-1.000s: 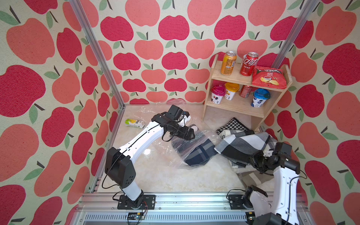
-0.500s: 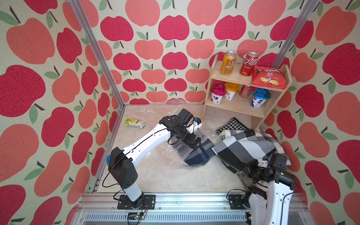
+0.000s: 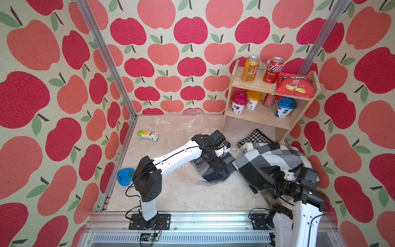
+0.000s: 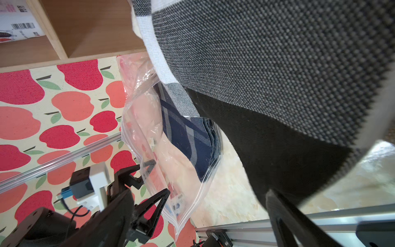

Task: Take the scarf out of the vacuum bag
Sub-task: Take out the scarf from the vacuum bag.

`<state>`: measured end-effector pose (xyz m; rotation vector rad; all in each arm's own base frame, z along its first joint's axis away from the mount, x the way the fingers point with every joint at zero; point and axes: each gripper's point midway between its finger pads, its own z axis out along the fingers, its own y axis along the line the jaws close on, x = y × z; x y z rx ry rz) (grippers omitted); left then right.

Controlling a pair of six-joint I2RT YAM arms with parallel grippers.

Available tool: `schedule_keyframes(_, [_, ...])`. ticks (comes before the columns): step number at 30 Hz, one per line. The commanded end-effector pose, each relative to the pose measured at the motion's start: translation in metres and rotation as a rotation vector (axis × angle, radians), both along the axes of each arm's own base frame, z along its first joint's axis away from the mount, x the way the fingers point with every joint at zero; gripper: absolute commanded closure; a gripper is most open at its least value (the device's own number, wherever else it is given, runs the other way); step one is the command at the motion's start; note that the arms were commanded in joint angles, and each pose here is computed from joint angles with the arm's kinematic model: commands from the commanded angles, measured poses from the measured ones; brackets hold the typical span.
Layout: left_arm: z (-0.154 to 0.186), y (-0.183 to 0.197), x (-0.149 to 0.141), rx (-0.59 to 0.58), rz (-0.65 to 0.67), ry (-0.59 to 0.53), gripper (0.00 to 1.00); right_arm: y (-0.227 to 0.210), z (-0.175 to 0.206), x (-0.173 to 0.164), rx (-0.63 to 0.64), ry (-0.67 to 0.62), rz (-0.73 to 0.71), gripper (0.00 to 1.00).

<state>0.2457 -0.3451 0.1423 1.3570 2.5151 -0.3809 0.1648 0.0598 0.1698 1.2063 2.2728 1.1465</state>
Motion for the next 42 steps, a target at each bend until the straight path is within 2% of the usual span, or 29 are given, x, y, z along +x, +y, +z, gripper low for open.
schedule_keyframes(1, [-0.008, 0.010, 0.011, 0.096, 0.002, -0.060, 0.13, 0.002, 0.026, 0.011, 0.010, -0.081, 0.015, 0.00])
schedule_keyframes(3, [-0.009, 0.010, 0.016, 0.108, 0.010, -0.073, 0.43, 0.004, 0.037, 0.015, -0.001, -0.112, 0.035, 0.00])
schedule_keyframes(4, [-0.010, 0.011, 0.019, 0.115, 0.018, -0.078, 0.52, 0.004, 0.042, 0.016, -0.020, -0.122, 0.044, 0.00])
schedule_keyframes(7, [-0.011, 0.012, 0.029, 0.134, 0.050, -0.103, 0.59, 0.009, 0.048, 0.018, -0.072, -0.126, 0.091, 0.00])
schedule_keyframes(10, [-0.006, 0.014, 0.039, 0.131, 0.083, -0.128, 0.79, 0.021, 0.042, 0.021, -0.096, -0.114, 0.153, 0.00])
schedule_keyframes(14, [-0.001, 0.017, 0.049, 0.098, 0.133, -0.113, 0.97, 0.046, 0.023, 0.029, -0.159, -0.092, 0.264, 0.00])
schedule_keyframes(19, [0.003, 0.037, 0.068, 0.045, 0.266, -0.061, 0.98, 0.108, 0.005, 0.049, -0.386, -0.101, 0.529, 0.00])
schedule_keyframes(23, [0.008, 0.058, 0.087, -0.016, 0.376, -0.020, 0.98, 0.145, 0.005, 0.078, -0.570, -0.167, 0.656, 0.00])
schedule_keyframes(28, [0.018, 0.076, 0.103, -0.050, 0.452, -0.023, 0.98, 0.174, -0.007, 0.119, -0.658, -0.237, 0.754, 0.00])
schedule_keyframes(33, [0.020, 0.088, 0.110, -0.041, 0.481, -0.018, 0.97, 0.189, -0.032, 0.147, -0.759, -0.217, 0.844, 0.00])
schedule_keyframes(37, [0.019, 0.095, 0.115, -0.024, 0.507, -0.029, 0.97, 0.196, -0.050, 0.155, -0.783, -0.178, 0.899, 0.03])
schedule_keyframes(42, [0.019, 0.096, 0.119, -0.042, 0.527, 0.001, 0.95, 0.187, -0.070, 0.149, -0.807, -0.116, 0.904, 0.05])
